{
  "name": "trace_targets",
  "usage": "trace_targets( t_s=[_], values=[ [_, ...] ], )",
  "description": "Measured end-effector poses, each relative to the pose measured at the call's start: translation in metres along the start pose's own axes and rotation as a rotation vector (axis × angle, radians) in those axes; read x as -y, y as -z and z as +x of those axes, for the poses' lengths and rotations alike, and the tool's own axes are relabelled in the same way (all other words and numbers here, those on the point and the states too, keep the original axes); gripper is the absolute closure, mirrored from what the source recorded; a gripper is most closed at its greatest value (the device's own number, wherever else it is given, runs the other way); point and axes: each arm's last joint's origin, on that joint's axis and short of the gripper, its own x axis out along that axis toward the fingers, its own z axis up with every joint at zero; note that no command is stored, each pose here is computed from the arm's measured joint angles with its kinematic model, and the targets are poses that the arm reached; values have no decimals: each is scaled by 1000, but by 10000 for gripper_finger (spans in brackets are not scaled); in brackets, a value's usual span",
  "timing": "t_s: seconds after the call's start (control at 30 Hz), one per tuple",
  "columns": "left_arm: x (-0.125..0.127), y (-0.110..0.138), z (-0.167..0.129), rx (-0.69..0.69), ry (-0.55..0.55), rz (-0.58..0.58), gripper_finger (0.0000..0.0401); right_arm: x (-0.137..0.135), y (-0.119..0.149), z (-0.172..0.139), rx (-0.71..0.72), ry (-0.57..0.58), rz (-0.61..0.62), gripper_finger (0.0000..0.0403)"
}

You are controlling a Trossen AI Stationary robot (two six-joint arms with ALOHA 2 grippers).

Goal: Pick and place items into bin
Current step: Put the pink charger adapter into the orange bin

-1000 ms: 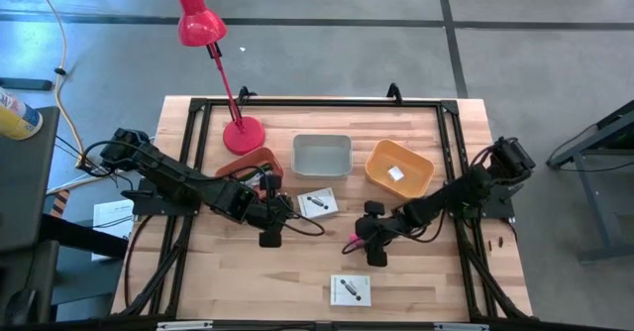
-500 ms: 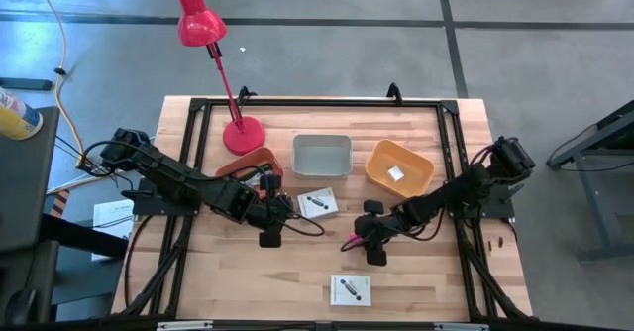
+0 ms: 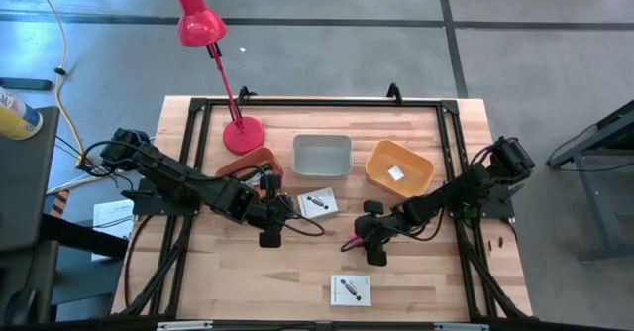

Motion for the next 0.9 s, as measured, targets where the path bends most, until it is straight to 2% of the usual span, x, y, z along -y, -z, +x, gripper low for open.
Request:
trace_targets(
  t_s=[0.3, 0.57, 0.9],
  values=[
    [0, 0, 0, 0, 0, 0, 400, 0, 0, 0, 1, -1, 2, 243],
    [0, 0, 0, 0, 0, 0, 400, 0, 0, 0, 0, -2, 25, 231],
    [0, 0, 0, 0, 0, 0, 400, -1, -1, -1, -8, -30, 49, 247]
  ],
)
